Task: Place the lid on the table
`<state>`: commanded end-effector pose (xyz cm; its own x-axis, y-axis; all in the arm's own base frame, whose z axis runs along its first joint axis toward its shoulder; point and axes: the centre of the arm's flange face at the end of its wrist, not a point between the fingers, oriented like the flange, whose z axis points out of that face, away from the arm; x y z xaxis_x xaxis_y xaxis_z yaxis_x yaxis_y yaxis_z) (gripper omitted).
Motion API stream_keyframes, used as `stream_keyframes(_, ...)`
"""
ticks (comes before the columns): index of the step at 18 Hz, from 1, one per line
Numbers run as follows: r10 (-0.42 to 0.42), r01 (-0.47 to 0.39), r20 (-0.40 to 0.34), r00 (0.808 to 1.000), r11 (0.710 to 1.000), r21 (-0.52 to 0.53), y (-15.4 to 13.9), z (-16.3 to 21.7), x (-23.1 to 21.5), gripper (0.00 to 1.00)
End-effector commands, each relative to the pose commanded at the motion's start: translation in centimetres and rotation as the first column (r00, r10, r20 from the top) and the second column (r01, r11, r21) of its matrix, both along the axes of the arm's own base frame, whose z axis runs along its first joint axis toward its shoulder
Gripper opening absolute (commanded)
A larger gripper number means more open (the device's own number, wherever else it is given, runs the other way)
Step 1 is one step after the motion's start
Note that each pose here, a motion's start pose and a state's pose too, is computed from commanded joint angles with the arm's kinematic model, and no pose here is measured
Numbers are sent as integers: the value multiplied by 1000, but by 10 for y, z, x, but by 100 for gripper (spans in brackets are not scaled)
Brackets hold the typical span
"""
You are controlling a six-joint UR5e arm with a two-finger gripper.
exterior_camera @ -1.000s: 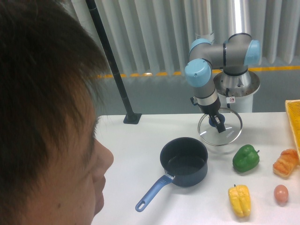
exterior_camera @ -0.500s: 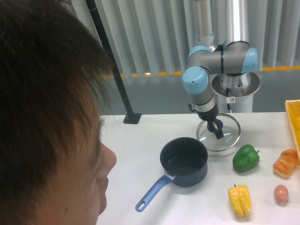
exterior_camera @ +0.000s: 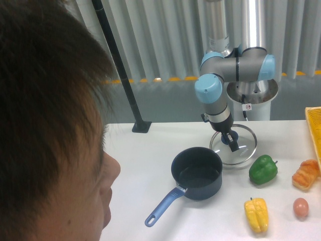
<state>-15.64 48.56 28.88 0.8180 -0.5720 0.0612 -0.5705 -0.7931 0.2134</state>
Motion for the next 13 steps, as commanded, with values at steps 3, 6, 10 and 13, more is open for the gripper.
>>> stream_keyframes(3, 1, -1, -1, 1000, 1000, 2, 2, -5, -1, 37)
stream_keyframes(6, 1, -1, -8, 1000, 1000, -11, 3, -11, -3, 37)
stream_keyframes(10, -1, 1, -12, 1000, 1000, -10, 5, -15, -5, 37)
stream_keyframes(13, -2, 2, -13, 1000, 1000, -9, 6, -15, -4, 37)
